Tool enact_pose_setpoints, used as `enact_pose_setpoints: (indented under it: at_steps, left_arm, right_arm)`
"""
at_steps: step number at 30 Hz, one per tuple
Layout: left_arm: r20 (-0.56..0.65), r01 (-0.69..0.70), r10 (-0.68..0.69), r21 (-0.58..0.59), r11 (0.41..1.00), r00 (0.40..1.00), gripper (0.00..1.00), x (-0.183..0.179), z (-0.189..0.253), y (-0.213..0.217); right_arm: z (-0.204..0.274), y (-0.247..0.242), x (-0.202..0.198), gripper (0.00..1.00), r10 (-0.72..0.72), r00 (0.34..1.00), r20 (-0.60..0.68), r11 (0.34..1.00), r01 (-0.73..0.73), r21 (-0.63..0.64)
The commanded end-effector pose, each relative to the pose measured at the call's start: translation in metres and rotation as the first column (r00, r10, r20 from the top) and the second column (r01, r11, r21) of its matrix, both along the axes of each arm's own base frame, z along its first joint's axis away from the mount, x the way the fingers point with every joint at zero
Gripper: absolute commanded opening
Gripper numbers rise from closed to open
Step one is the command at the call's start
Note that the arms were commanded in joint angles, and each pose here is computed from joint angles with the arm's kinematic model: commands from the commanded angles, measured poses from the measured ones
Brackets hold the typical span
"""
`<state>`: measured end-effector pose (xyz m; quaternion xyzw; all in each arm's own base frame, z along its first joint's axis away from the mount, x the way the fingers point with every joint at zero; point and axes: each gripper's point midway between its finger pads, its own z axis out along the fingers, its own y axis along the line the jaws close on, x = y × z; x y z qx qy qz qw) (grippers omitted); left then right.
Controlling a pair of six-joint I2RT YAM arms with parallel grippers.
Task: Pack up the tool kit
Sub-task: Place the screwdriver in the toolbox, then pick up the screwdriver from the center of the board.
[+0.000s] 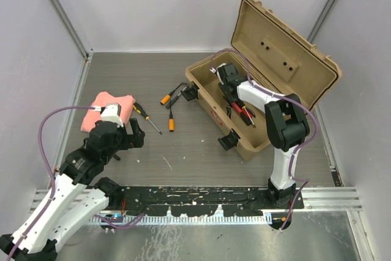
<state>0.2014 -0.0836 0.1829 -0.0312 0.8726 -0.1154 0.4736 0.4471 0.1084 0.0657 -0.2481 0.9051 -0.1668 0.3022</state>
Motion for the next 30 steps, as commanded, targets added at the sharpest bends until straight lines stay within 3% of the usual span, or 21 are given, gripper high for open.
enact_pose_setpoints:
  at_steps: [1, 11, 16, 24, 30]
  left_arm:
    - [0.022, 0.000, 0.000, -0.016, 1.000, 1.000, 0.98, 0.004, 0.008, -0.003]
    - [0.011, 0.000, 0.000, -0.009, 1.000, 1.000, 0.98, 0.004, 0.007, -0.003]
    - [0.019, -0.017, 0.017, 0.000, 1.000, 1.000, 0.98, 0.005, 0.007, 0.000]
    - [-0.005, -0.027, 0.027, 0.016, 1.000, 1.000, 0.98, 0.006, 0.003, 0.001]
    - [-0.020, -0.031, 0.032, 0.028, 0.999, 0.999, 0.98, 0.008, 0.001, 0.002]
  right_arm:
    - [0.054, 0.005, 0.015, 0.42, -0.021, 0.992, 0.128, 0.998, 0.012, 0.067]
    - [0.118, 0.020, 0.012, 0.51, -0.006, 0.973, 0.230, 0.980, -0.041, 0.196]
    - [0.162, 0.034, -0.003, 0.54, 0.023, 0.947, 0.321, 0.940, -0.130, 0.314]
    - [0.230, 0.073, -0.058, 0.56, 0.133, 0.881, 0.455, 0.755, -0.387, 0.529]
    - [0.268, 0.087, -0.094, 0.65, 0.132, 0.820, 0.557, 0.606, -0.511, 0.609]
